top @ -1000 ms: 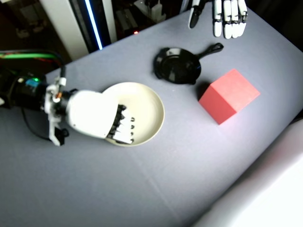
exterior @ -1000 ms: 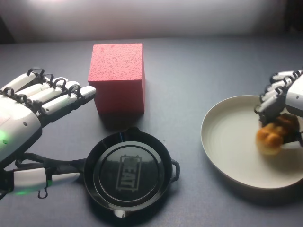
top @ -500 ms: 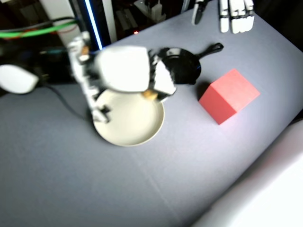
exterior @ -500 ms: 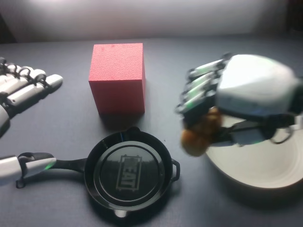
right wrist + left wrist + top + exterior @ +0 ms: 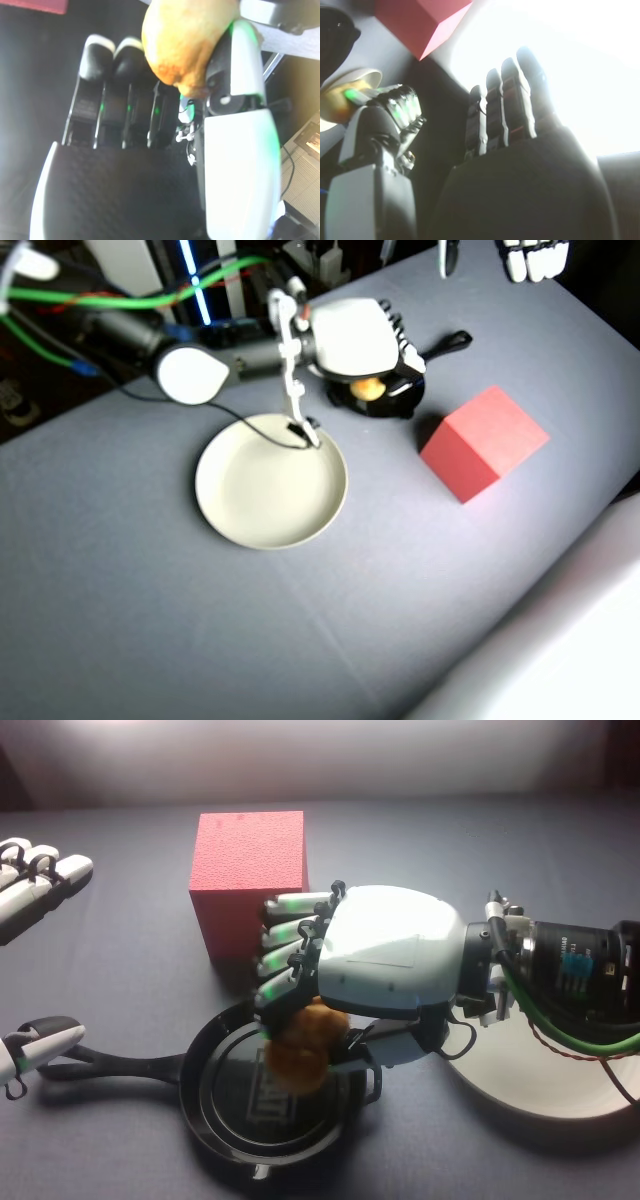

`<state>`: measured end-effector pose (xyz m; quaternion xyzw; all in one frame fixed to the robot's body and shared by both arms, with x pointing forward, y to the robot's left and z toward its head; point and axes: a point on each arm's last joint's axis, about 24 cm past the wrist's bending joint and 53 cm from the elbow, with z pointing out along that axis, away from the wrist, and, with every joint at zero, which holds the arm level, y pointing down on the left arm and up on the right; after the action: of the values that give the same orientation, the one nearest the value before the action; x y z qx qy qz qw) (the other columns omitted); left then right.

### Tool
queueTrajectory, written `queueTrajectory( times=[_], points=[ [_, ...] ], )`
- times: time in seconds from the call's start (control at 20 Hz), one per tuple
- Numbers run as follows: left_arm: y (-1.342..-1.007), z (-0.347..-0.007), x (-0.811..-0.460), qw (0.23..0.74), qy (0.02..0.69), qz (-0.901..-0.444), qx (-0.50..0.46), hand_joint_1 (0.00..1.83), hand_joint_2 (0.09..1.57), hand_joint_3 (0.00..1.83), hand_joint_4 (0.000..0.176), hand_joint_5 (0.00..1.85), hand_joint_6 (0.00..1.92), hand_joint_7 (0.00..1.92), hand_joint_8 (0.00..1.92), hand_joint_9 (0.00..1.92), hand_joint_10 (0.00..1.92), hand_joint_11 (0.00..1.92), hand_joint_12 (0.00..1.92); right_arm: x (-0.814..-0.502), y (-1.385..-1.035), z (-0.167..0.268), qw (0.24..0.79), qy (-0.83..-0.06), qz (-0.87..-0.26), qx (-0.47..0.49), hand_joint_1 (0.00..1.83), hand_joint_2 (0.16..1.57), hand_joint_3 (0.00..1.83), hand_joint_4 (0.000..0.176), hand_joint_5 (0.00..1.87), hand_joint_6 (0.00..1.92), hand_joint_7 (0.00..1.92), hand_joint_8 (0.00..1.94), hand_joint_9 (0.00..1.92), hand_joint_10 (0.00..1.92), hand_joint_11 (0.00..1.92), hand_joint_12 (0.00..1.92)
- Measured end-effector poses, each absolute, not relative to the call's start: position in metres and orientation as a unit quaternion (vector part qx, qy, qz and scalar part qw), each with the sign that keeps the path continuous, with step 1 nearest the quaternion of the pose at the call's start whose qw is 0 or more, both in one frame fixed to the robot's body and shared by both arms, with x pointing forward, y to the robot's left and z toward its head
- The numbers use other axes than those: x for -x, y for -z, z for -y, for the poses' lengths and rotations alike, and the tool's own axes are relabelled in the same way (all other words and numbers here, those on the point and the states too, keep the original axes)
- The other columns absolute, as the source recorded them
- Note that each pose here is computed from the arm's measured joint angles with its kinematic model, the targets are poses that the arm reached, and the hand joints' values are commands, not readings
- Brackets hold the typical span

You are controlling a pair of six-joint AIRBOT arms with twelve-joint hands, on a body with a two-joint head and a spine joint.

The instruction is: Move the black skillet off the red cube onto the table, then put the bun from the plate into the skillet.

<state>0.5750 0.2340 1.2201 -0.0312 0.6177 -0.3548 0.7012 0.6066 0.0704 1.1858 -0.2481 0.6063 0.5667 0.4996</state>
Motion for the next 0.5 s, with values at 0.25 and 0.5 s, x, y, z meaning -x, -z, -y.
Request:
queueTrajectory(
  times=[0.25, 0.5],
  points=[
    [-1.221, -0.236, -0.575, 0.704, 0.353, -0.615, 0.034, 0.61, 1.13, 0.0, 0.04, 0.18, 0.0, 0.23, 0.0, 0.19, 0.0, 0.0, 0.56, -0.61, -1.184, -0.069, 0.5, -0.563, -0.611, 0.244, 0.79, 1.03, 0.0, 0.108, 0.23, 0.0, 0.17, 0.0, 0.15, 0.01, 0.0, 0.51],
    [-1.22, -0.24, -0.571, 0.706, 0.351, -0.614, 0.039, 0.6, 1.13, 0.0, 0.028, 0.18, 0.0, 0.22, 0.0, 0.19, 0.0, 0.0, 0.6, -0.623, -1.196, -0.038, 0.515, -0.556, -0.615, 0.216, 0.91, 1.01, 0.0, 0.041, 0.1, 0.02, 0.05, 0.01, 0.02, 0.0, 0.0, 0.13]
  ],
)
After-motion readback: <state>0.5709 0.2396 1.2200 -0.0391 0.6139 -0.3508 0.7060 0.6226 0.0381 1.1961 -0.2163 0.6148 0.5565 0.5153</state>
